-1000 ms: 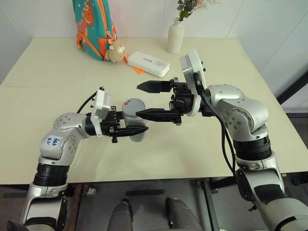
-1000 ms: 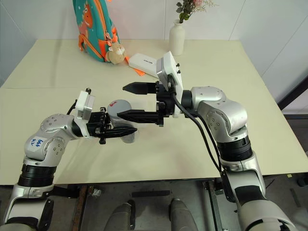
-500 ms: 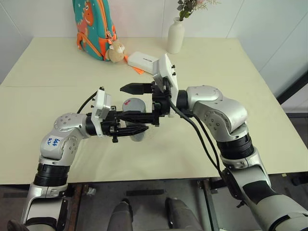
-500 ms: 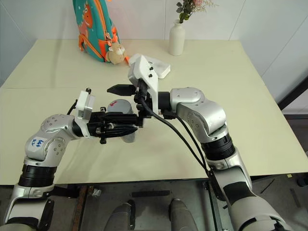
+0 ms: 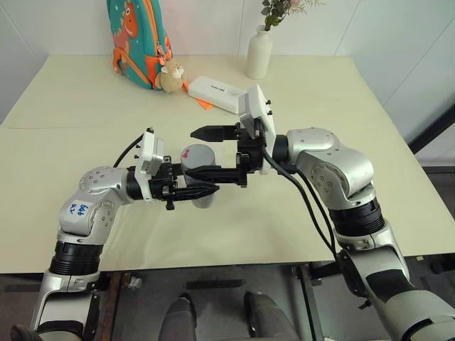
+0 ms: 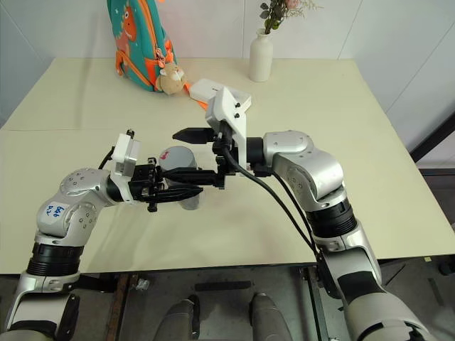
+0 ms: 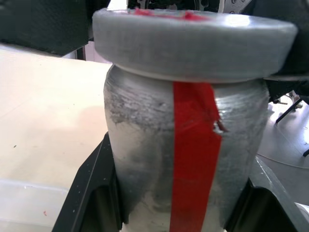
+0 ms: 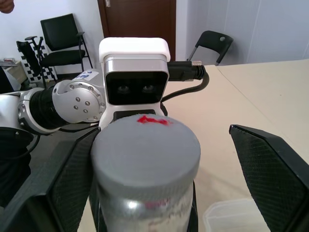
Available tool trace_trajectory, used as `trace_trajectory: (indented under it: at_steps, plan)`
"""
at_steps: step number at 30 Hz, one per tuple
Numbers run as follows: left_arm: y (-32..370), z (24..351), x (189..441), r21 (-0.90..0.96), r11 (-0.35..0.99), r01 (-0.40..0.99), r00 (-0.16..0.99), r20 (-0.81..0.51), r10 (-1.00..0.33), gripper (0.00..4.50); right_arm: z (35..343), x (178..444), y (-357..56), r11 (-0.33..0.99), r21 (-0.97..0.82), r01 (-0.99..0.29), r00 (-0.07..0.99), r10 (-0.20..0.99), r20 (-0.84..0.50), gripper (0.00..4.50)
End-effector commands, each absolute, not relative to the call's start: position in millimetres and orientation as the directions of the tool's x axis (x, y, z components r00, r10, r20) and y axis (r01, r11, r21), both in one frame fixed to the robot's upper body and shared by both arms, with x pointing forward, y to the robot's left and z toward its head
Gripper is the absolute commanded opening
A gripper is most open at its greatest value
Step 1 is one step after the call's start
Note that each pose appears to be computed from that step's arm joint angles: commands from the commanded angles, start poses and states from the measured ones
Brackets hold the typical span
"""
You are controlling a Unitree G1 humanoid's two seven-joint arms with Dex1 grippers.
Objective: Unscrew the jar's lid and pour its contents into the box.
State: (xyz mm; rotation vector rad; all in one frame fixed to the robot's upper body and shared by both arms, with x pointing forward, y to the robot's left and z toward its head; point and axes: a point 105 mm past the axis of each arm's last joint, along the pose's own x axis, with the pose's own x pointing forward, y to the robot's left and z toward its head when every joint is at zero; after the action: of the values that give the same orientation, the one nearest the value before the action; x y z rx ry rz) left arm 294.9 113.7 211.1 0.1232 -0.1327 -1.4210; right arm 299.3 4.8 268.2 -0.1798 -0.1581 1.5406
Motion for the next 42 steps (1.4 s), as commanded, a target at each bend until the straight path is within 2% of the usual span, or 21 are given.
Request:
trace_trajectory:
  at_steps: [1,14,28,31,33,34,35,42]
  plan:
    - [113.7,221.6,288.7,0.223,0.134,0.966,0.13,0.033,-0.991,1.98,281.5,296.2,-2.5,0.026,-0.255,-0.967,0.019,0.999,0.027,4.46]
    - [114.9,223.4,288.3,0.231,0.132,0.964,0.128,0.031,-0.991,1.98,281.7,278.6,8.7,-0.074,-0.23,-0.97,-0.086,0.995,0.042,4.46]
    - [115.0,221.2,287.7,0.227,0.142,0.963,0.137,0.037,-0.99,1.98,277.8,283.2,14.2,-0.059,-0.208,-0.976,-0.068,0.997,0.034,4.46]
    - [115.3,221.3,287.7,0.228,0.145,0.963,0.14,0.037,-0.989,1.98,277.7,282.8,15.0,-0.065,-0.203,-0.977,-0.074,0.997,0.038,3.86]
    - [115.5,221.5,287.6,0.228,0.146,0.963,0.141,0.037,-0.989,1.98,277.3,282.7,15.3,-0.067,-0.202,-0.977,-0.076,0.996,0.039,3.23]
    - [115.6,221.6,287.6,0.228,0.146,0.963,0.142,0.038,-0.989,1.98,277.4,283.9,15.5,-0.058,-0.204,-0.977,-0.068,0.997,0.041,2.74]
    - [115.7,221.8,287.7,0.228,0.147,0.963,0.142,0.038,-0.989,1.98,278.0,285.2,15.6,-0.048,-0.203,-0.978,-0.059,0.997,0.046,2.58]
    - [117.0,221.2,288.3,0.229,0.15,0.962,0.146,0.035,-0.989,1.98,317.7,273.7,9.3,-0.085,-0.06,-0.995,-0.098,0.962,0.255,2.58]
